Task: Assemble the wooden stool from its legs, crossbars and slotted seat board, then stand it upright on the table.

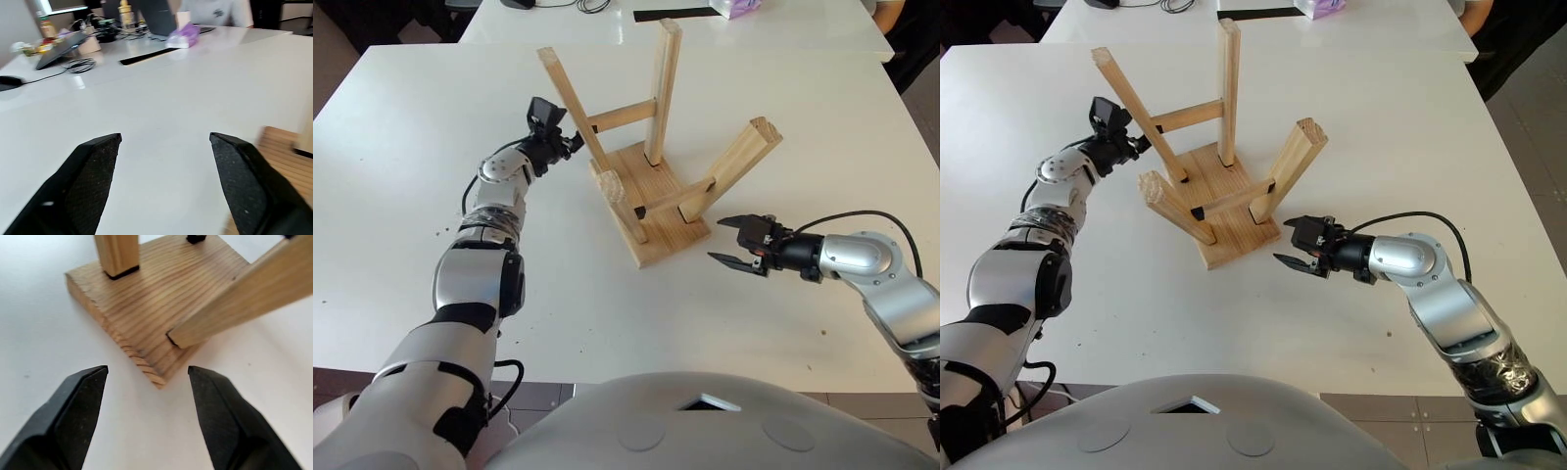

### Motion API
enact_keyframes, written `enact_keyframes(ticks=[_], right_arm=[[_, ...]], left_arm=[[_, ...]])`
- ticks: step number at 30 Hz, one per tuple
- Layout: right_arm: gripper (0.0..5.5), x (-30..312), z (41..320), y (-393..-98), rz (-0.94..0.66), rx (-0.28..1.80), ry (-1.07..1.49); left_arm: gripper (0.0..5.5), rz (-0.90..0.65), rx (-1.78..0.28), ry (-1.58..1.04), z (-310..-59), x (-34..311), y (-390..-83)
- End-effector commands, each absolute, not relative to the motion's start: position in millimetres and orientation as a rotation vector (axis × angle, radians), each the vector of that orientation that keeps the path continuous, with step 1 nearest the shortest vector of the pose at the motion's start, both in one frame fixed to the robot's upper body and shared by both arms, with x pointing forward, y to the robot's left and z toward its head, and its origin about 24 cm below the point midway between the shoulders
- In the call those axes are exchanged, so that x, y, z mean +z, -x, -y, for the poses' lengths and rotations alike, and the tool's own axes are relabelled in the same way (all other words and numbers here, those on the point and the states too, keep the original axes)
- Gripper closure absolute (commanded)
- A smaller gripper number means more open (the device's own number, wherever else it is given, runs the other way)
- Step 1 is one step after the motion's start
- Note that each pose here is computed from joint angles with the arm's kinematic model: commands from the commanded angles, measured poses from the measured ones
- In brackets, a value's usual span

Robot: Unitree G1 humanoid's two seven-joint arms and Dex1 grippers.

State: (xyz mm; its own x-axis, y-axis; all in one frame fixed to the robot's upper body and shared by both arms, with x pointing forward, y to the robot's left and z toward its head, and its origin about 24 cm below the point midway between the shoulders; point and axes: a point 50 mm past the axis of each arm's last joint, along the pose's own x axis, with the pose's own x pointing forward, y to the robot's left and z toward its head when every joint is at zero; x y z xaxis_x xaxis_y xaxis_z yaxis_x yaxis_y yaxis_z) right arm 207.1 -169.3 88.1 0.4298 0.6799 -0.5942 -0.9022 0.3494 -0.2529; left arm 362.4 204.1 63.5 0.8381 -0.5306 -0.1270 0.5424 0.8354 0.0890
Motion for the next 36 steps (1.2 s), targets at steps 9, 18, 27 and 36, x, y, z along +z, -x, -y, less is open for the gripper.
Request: enact_keyframes(ticks=[9, 18, 27, 36], right_arm=[[2.45, 56, 207, -231, -0.477, 0.898, 0.701], [2.45, 53, 213, -248, -0.361, 0.909, 0.683], [2.45, 74, 231, -238, -0.386, 1.000, 0.528], [2.45, 94, 261, -229, -0.415, 0.854, 0.652]], left_arm=[[2.13, -0.048, -0.999, -0.131, -185, 40, -290], [2.13, -0.107, -0.945, -0.128, -195, 38, -266], [2.13, -0.147, -0.967, -0.158, -195, 33, -257], [2.13, -0.088, -0.693, -0.162, -234, 51, -265]])
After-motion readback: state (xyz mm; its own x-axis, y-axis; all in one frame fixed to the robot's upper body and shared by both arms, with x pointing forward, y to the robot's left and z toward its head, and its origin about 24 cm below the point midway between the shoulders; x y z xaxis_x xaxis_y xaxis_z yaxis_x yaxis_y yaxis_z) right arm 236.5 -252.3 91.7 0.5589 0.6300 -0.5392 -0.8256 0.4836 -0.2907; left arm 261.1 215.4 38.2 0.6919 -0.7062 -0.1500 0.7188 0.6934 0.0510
